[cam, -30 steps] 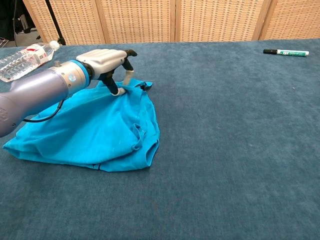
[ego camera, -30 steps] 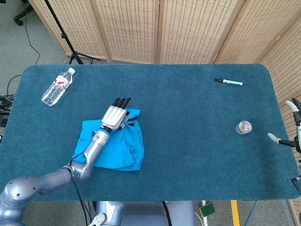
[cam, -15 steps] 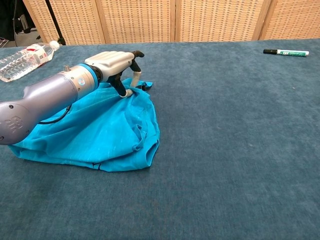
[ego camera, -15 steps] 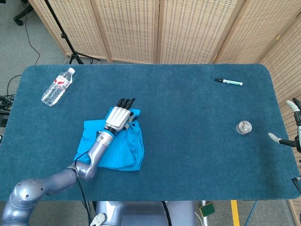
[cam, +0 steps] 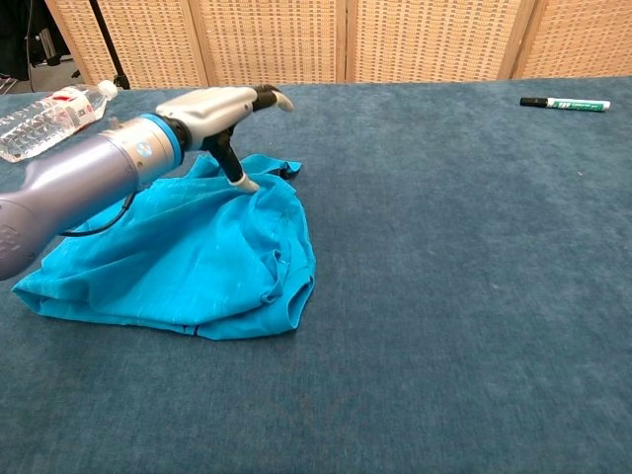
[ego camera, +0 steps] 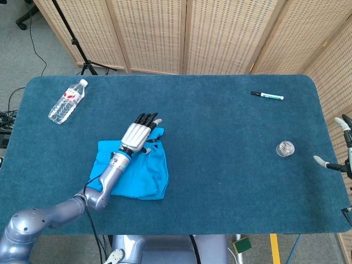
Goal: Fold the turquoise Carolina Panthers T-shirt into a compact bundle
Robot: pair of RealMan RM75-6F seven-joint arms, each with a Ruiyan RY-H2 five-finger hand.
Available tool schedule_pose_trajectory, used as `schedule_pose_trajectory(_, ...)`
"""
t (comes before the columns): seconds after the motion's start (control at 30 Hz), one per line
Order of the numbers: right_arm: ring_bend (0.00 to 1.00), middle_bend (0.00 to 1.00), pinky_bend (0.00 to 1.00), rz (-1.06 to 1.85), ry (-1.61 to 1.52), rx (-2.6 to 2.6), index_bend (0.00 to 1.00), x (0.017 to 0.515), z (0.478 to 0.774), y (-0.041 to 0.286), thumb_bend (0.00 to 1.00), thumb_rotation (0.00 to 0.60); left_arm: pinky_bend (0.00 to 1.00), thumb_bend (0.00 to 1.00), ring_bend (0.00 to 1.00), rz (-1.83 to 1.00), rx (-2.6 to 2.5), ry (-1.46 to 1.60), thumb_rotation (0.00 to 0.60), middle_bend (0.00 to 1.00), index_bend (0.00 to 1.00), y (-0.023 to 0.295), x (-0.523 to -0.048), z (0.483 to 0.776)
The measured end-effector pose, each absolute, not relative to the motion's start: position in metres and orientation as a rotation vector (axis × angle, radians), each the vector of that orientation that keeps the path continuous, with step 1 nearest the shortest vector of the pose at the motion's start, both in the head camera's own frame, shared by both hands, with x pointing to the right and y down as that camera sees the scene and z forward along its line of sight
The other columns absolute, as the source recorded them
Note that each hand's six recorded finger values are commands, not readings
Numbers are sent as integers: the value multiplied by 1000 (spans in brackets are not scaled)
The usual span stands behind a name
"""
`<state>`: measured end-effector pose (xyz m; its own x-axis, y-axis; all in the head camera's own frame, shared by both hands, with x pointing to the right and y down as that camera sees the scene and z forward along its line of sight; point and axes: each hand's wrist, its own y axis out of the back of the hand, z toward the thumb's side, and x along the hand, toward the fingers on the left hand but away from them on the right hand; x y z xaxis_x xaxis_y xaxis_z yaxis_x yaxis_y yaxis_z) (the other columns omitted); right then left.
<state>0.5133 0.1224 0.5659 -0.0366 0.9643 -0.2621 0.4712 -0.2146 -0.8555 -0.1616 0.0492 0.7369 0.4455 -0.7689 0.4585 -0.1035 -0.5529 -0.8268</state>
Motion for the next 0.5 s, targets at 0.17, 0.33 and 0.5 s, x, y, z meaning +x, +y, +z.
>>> schedule_pose_trajectory(0.17, 0, 0, 0, 1201, -1511, -1715, 0, 512, 565, 123, 0, 600, 0, 33, 0, -1077, -1940, 787, 600, 0, 0, 41, -173, 719)
schedule_pose_trajectory(0.33, 0, 0, 0, 1196, -1505, -1716, 0, 511, 564, 124, 0, 600, 0, 0, 0, -1039, -1909, 831, 600, 0, 0, 32, -192, 699)
schedule_pose_trajectory(0.5, 0, 0, 0, 1190, -1495, -1721, 0, 508, 563, 126, 0, 600, 0, 0, 0, -1020, -1843, 885, 600, 0, 0, 26, -229, 671)
